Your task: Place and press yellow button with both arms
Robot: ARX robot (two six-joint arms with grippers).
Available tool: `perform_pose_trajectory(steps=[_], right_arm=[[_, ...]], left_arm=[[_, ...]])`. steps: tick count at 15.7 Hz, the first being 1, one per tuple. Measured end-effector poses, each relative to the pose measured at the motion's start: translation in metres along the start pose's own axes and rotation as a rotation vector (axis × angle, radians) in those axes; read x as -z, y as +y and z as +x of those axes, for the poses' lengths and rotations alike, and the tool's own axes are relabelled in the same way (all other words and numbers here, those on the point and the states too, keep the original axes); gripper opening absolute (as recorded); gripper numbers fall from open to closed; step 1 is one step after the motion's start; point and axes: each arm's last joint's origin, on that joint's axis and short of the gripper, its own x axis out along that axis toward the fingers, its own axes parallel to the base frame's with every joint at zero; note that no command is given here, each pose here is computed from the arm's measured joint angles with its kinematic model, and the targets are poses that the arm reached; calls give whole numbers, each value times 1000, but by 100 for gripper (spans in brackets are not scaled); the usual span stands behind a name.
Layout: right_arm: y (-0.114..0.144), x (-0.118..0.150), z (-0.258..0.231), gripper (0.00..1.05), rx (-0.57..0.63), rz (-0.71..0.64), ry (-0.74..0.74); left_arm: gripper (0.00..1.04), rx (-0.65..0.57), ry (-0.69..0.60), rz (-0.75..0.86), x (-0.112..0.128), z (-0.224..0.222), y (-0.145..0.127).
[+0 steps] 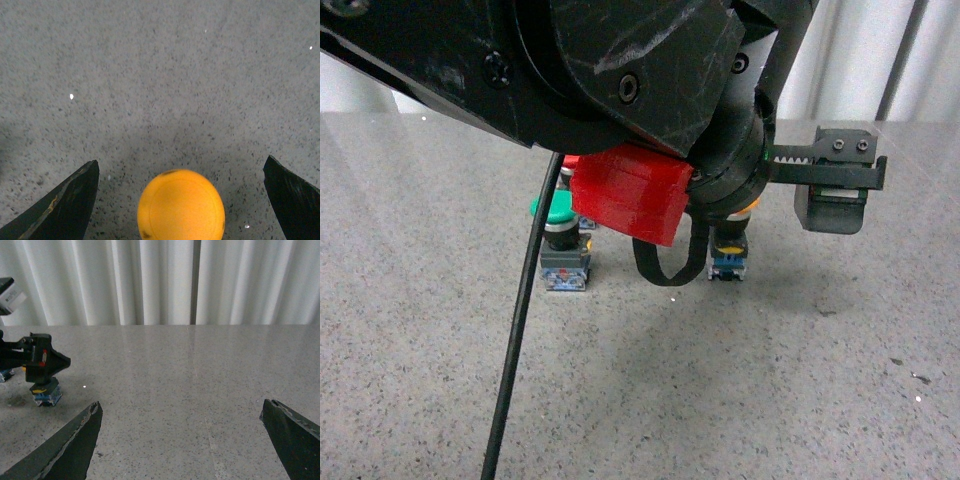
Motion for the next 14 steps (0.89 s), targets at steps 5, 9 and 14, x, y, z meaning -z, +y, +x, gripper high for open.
perform_pose_trajectory(steps=[5,9,14], right_arm=[[0,0,0,98,0,0,0],[0,0,0,98,0,0,0],[0,0,0,98,0,0,0]], left_arm=[[98,-114,-356,34,-73,-85,50],[98,-254,-599,117,-70,-196,102],[6,-335,-555,-5,79,-244,166]])
